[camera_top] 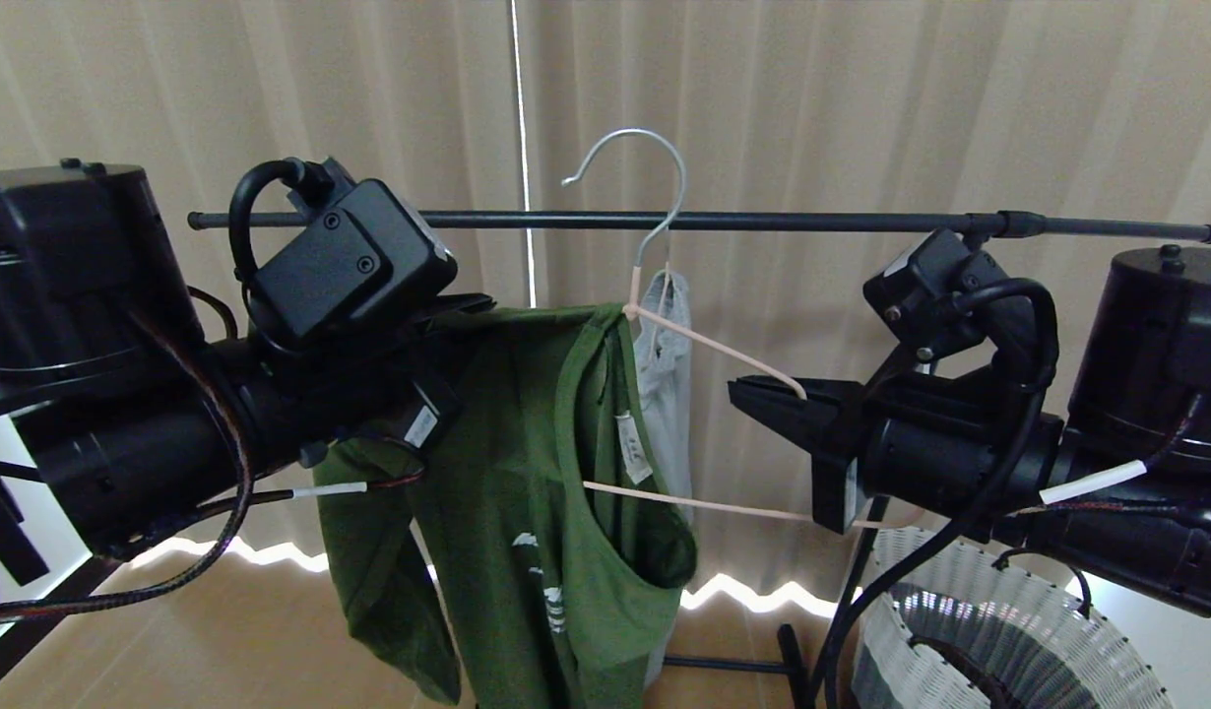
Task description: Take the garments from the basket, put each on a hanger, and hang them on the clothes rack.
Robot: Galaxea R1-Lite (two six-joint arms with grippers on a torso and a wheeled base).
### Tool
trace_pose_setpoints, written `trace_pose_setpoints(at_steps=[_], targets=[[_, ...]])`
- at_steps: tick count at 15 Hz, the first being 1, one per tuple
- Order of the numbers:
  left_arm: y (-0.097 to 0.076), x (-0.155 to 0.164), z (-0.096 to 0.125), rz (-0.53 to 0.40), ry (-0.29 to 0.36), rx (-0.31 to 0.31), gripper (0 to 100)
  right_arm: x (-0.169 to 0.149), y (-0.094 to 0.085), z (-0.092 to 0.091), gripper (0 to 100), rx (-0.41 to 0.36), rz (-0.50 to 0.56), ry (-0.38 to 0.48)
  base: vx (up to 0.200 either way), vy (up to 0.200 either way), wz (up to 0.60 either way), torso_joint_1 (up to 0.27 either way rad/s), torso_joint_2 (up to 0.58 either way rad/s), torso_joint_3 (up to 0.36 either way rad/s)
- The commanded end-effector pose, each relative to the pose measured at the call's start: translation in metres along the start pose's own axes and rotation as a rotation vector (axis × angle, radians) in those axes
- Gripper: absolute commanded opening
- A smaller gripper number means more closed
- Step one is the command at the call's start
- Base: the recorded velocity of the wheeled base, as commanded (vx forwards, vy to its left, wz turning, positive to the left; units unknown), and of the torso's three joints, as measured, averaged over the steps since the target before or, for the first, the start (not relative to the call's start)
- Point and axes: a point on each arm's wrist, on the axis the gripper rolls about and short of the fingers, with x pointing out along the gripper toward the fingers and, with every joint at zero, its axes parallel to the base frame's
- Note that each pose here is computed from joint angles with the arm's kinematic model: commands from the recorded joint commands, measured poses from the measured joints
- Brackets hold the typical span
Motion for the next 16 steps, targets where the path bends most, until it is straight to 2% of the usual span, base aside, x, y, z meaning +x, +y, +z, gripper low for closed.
trace_pose_setpoints(at_steps=[1,6,7,9,13,16], targets=[[0.0,-0.001,0.0,0.001,-0.001,-0.001,0,0.001,0.0,0.0,0,-0.001,0.001,0.002,0.0,0.0,0.0,0.0,0.0,0.0],[0.0,-0.01,0.001,0.005,-0.007,0.003,0,0.0,0.0,-0.001,0,-0.004,-0.002,0.008,0.0,0.0,0.0,0.0,0.0,0.0],[0.001,-0.01,0.001,0.01,-0.007,-0.002,0,-0.001,0.0,-0.003,100,-0.004,-0.006,0.013,0.0,0.0,0.0,0.0,0.0,0.0],[0.001,-0.009,0.0,0.024,0.006,-0.005,0,-0.003,0.001,-0.007,100,-0.003,-0.009,0.023,0.0,0.0,0.0,0.0,0.0,0.0],[0.011,-0.007,-0.011,0.19,0.156,-0.011,0,-0.017,0.001,-0.015,100,-0.002,-0.01,-0.017,0.0,0.0,0.0,0.0,0.0,0.0],[0.017,-0.007,-0.017,0.263,0.219,-0.017,0,-0.022,0.002,-0.028,100,-0.005,-0.007,-0.013,0.0,0.0,0.0,0.0,0.0,0.0]])
